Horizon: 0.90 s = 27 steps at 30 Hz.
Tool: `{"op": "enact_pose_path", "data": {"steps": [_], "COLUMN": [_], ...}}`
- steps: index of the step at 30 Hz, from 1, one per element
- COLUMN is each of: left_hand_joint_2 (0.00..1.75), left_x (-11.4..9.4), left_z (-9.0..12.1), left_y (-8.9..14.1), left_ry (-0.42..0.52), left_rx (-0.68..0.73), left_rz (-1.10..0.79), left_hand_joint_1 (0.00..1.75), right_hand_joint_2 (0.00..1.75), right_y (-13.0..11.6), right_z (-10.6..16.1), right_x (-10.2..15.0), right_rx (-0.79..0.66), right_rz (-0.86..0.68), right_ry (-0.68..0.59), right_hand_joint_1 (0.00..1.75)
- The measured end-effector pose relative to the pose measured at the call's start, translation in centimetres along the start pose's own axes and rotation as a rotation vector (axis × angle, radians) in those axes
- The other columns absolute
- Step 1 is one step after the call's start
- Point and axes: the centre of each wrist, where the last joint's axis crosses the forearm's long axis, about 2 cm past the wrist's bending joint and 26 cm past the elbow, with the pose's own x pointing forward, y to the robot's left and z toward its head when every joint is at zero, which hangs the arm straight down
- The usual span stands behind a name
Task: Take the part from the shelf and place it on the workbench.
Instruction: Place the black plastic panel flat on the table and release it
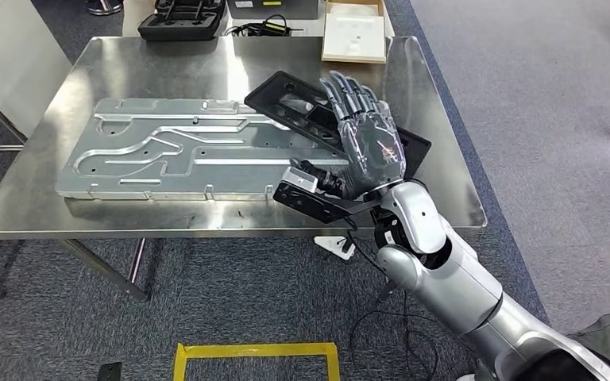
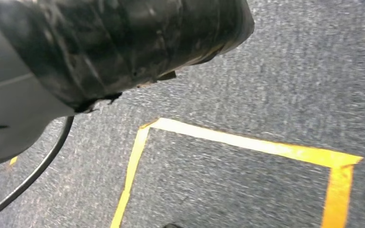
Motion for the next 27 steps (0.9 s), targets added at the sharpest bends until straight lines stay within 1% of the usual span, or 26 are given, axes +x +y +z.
{"op": "enact_pose_path", "data": {"steps": [9,14,18,23,27], "left_hand_joint_2": [0.0,0.0,0.0,0.0,0.0], "left_x": [-0.2,-0.2,0.0,-0.1,-0.3], "left_z": [0.1,0.1,0.0,0.1,0.1], "left_y": [0.0,0.0,0.0,0.0,0.0], "left_ry": [0.016,0.019,0.017,0.022,0.02], "left_rx": [0.013,0.017,0.02,0.021,0.016], "left_rz": [-0.002,-0.002,0.001,0.005,0.001], "left_hand_joint_1": [0.0,0.0,0.0,0.0,0.0], "right_hand_joint_2": [0.0,0.0,0.0,0.0,0.0], "right_y": [0.0,0.4,-0.1,-0.4,-1.1], "right_z": [0.1,0.6,0.9,2.2,3.4], "right_x": [0.2,0.1,0.1,-0.6,-1.5], "right_rx": [-0.017,-0.027,-0.058,-0.07,-0.15], "right_rz": [-0.012,-0.024,-0.042,-0.102,-0.204], "right_ry": [-0.003,0.014,0.013,0.02,-0.01], "right_hand_joint_1": [0.0,0.0,0.0,0.0,0.0]}}
